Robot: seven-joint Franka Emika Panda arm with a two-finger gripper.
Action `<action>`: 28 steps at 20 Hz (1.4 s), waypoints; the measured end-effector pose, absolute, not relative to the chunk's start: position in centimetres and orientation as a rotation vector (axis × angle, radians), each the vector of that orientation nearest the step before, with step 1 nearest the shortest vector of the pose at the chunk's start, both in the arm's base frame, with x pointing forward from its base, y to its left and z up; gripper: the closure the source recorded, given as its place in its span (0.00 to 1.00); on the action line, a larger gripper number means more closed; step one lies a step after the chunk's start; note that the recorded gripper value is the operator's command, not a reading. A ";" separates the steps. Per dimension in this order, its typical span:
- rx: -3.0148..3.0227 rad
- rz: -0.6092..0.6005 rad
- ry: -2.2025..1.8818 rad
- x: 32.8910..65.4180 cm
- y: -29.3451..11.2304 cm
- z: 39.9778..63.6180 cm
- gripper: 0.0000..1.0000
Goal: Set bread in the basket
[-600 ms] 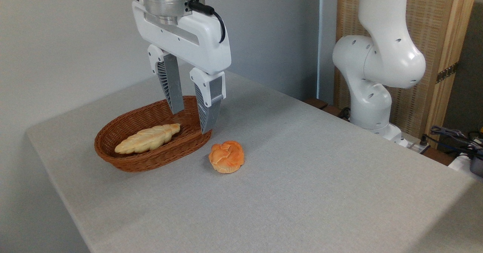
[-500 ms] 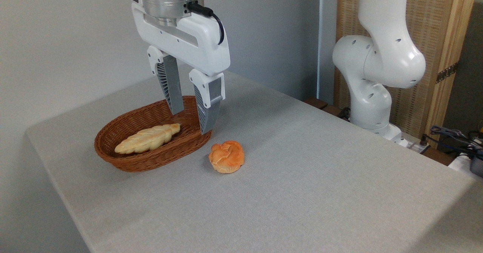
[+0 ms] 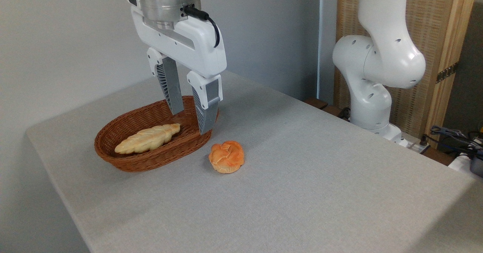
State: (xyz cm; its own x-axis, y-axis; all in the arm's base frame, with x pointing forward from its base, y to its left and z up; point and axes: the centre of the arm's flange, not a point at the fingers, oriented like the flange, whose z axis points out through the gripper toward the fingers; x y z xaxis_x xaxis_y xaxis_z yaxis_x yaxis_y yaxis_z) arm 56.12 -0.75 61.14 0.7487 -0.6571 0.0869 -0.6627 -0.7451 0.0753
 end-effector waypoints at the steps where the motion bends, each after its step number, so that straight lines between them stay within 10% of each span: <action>1: 2.841 0.081 -1.079 55.8 -0.9 60.8 0.00; 8: 2.744 0.052 -1.311 50.7 -3.3 56.4 0.00; 19: 2.670 0.045 -1.498 46.6 -9.3 42.8 0.00; 23: 2.669 0.054 -1.515 46.4 -9.8 41.8 0.56; 28: 2.613 0.057 -1.614 46.3 -9.7 41.5 0.58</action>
State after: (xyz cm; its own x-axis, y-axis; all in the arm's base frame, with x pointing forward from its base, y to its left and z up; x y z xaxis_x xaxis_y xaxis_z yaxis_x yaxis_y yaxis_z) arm 46.29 -9.71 41.47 0.4480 -0.8914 0.0684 -0.8940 -0.4462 0.0401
